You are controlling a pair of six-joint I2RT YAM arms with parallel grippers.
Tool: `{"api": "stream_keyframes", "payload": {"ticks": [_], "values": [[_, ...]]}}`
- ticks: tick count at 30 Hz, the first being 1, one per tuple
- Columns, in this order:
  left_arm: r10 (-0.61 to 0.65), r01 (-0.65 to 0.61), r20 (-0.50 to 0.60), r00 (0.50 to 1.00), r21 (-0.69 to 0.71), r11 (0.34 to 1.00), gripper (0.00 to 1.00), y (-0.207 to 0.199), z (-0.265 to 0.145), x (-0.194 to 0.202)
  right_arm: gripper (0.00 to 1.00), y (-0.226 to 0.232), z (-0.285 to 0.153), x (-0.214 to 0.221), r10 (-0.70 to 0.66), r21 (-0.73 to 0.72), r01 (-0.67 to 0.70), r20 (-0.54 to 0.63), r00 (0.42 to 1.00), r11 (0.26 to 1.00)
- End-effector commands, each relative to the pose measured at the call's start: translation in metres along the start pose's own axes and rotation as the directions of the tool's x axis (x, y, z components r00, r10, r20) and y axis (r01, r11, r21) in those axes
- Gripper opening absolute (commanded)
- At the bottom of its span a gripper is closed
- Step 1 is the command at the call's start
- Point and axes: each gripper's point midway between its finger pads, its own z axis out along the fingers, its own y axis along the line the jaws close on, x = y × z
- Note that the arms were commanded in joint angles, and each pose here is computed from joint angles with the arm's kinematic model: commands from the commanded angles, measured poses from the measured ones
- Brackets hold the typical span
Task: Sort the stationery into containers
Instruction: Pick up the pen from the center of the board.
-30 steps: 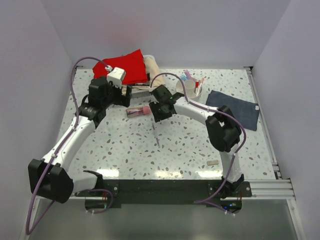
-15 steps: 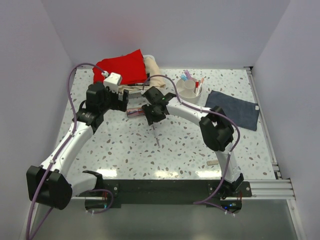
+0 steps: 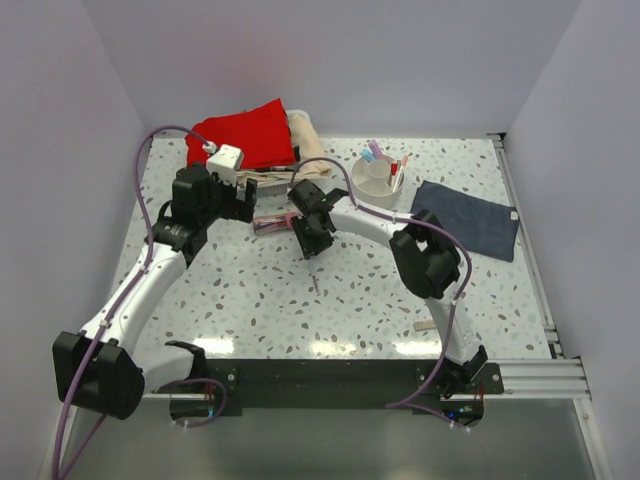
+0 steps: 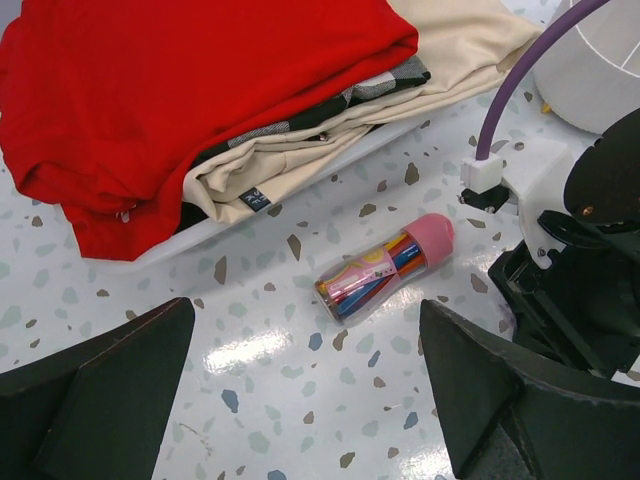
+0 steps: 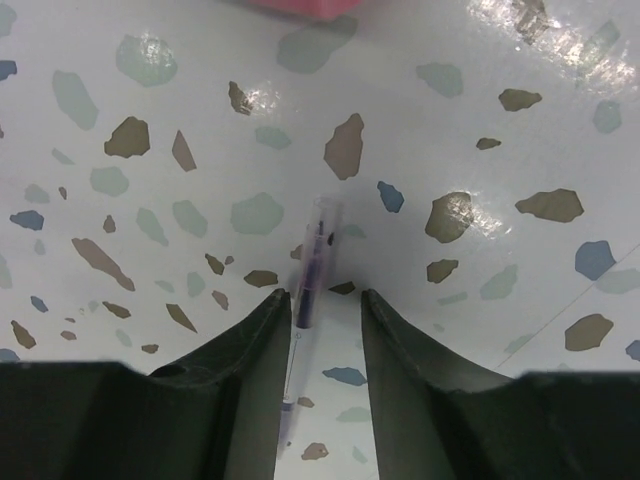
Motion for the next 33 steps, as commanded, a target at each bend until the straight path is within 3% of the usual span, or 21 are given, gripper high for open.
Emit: {"api": "stream_keyframes", "payload": {"ticks": [1, 5, 11, 13, 15, 18, 24, 29, 33], "values": [[-0.006, 0.006, 0.063, 0.998, -0.007, 1.0, 1.0, 0.003, -0.004, -0.015, 0.3, -0.006, 0.021, 0.033, 0.006, 0.05, -0.001, -0.103, 0.995, 0.999], [-0.018, 0.018, 0.068, 0.998, 0.006, 1.0, 1.0, 0.001, -0.001, -0.014, 0.21, -0.013, 0.039, 0.056, -0.068, 0.102, 0.085, -0.165, 0.984, 0.991], [-0.027, 0.026, 0.056, 0.998, 0.012, 1.0, 1.0, 0.002, 0.003, -0.008, 0.18, -0.009, 0.066, 0.088, -0.181, 0.151, 0.22, -0.236, 0.955, 0.964], [-0.029, 0.029, 0.052, 0.998, 0.015, 0.999, 1.0, 0.003, 0.006, -0.007, 0.01, -0.008, 0.067, 0.092, -0.182, 0.141, 0.22, -0.245, 0.952, 0.965], [-0.059, 0.058, 0.049, 0.997, 0.025, 0.998, 1.0, 0.001, 0.008, -0.008, 0.0, -0.011, 0.065, 0.094, -0.172, 0.141, 0.212, -0.251, 0.952, 0.967], [-0.055, 0.053, 0.049, 0.997, 0.036, 0.998, 1.0, 0.0, 0.01, -0.016, 0.0, -0.007, 0.044, 0.071, -0.175, 0.107, 0.195, -0.172, 0.969, 0.975], [0.016, -0.019, 0.093, 0.996, 0.031, 0.999, 1.0, 0.005, 0.017, -0.041, 0.0, -0.02, -0.079, -0.036, -0.118, 0.048, 0.111, 0.202, 0.972, 0.993], [0.031, -0.039, 0.127, 0.991, 0.06, 0.997, 1.0, 0.002, 0.026, -0.054, 0.0, -0.052, -0.164, -0.089, -0.058, -0.003, 0.068, 0.469, 0.881, 0.998], [0.015, -0.031, 0.137, 0.99, 0.114, 0.993, 1.0, -0.007, 0.034, -0.063, 0.0, -0.093, -0.191, -0.118, 0.0, 0.02, -0.016, 0.621, 0.784, 1.0]]}}
